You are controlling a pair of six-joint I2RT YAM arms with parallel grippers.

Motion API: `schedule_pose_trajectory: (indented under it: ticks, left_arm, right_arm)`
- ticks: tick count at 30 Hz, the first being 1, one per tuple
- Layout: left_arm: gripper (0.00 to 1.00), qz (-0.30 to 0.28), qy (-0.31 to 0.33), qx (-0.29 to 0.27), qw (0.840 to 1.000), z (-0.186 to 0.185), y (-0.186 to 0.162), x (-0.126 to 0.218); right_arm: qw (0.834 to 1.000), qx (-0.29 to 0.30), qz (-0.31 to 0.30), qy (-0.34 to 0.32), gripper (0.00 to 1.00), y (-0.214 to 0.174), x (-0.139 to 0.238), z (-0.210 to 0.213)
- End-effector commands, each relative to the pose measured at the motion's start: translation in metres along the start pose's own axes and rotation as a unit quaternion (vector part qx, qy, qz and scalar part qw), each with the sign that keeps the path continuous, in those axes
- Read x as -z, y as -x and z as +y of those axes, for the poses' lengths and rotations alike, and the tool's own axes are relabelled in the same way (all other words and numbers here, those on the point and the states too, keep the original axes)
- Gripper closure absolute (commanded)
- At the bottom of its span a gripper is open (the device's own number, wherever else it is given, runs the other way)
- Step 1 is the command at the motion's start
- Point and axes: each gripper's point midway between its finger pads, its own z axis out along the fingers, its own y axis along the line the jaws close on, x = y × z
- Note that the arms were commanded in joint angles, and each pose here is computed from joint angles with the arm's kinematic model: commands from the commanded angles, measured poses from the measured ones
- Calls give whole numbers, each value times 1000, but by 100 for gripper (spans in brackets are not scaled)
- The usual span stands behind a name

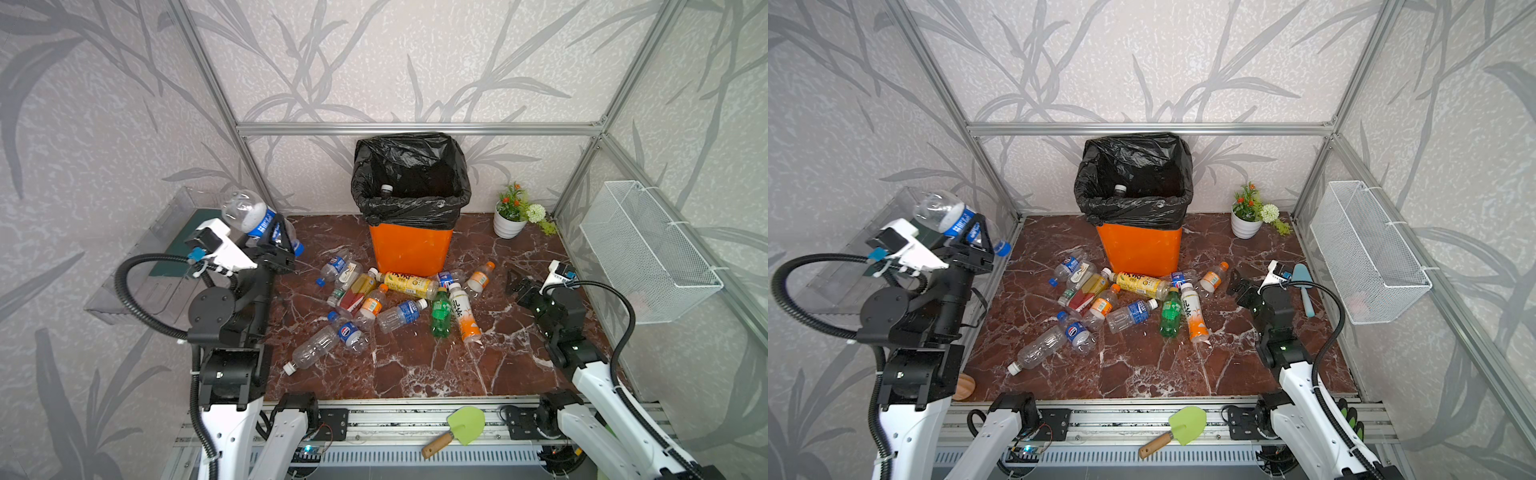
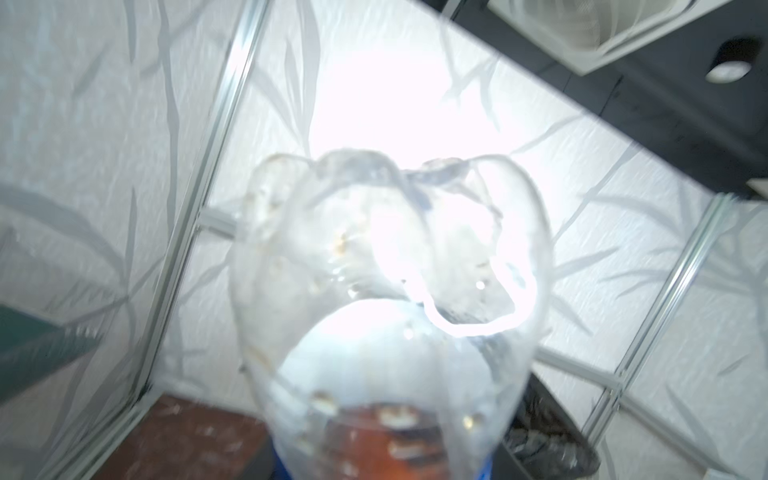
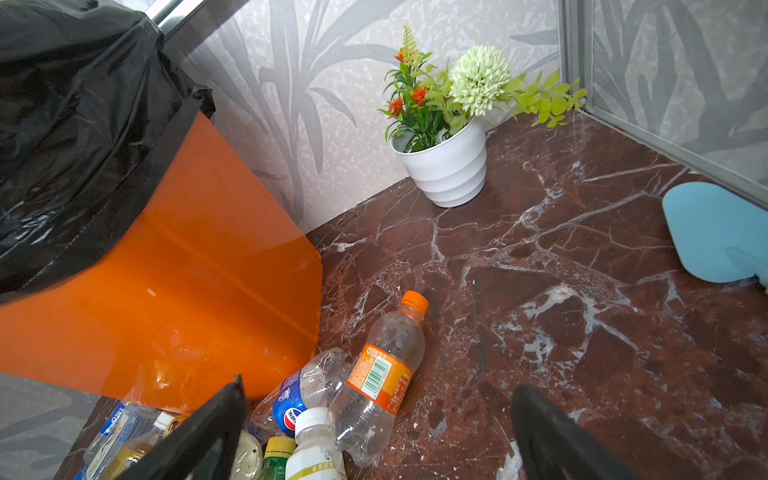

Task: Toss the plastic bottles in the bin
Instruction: 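Carry the Pepsi bottle over the bin and release it with the left gripper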

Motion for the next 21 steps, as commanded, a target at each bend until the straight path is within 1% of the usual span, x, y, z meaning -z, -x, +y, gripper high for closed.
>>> schedule_pose_trajectory:
  ticks: [1, 3, 4, 5, 7, 8, 9, 10, 12, 13, 14, 15, 17, 21]
  left_arm:
    - [61, -30, -36, 32, 998, -12, 9, -40]
    - [61, -5, -67, 46, 997, -27, -6, -69]
    - [61, 10, -84, 41, 996, -41, -17, -84]
    - [61, 24, -97, 26, 995, -56, -26, -96]
    - [60, 82, -125, -14, 989, -94, -61, -124]
    - [59, 108, -135, -22, 985, -108, -76, -138]
    - [56, 143, -145, -28, 979, -122, -96, -153]
    - [44, 175, -147, -28, 973, -131, -113, -168]
    - [28, 244, -125, -36, 961, -136, -147, -189]
    - [13, 273, -108, -42, 955, -133, -159, -197]
    - [4, 287, -89, -46, 953, -129, -163, -201]
    - [1, 288, -75, -49, 953, -126, -162, -205]
    - [1, 271, -66, -48, 959, -126, -152, -208]
    - [1, 225, -80, -42, 970, -131, -122, -201]
  right_arm:
    - [1000, -8, -15, 25, 0, 15, 0, 14]
    - [999, -8, -11, 31, 0, 14, 2, 16]
    - [999, -7, -9, 34, 0, 13, 3, 17]
    - [999, -6, -7, 35, 0, 13, 4, 17]
    - [999, -5, -2, 32, 0, 10, 6, 16]
    - [1000, -3, 0, 30, 0, 8, 7, 14]
    - [1000, -3, 3, 29, 1, 6, 9, 13]
    - [1000, -3, 5, 26, 0, 5, 10, 11]
    - [1000, -1, 10, 26, 1, 2, 12, 11]
    - [1000, 1, 14, 27, 0, 1, 14, 11]
    - [999, 5, 15, 28, 0, 2, 16, 12]
    - [999, 9, 16, 26, 1, 3, 18, 12]
    - [1000, 17, 15, 22, 1, 5, 23, 10]
    - [1000, 20, 12, 14, 1, 5, 28, 7]
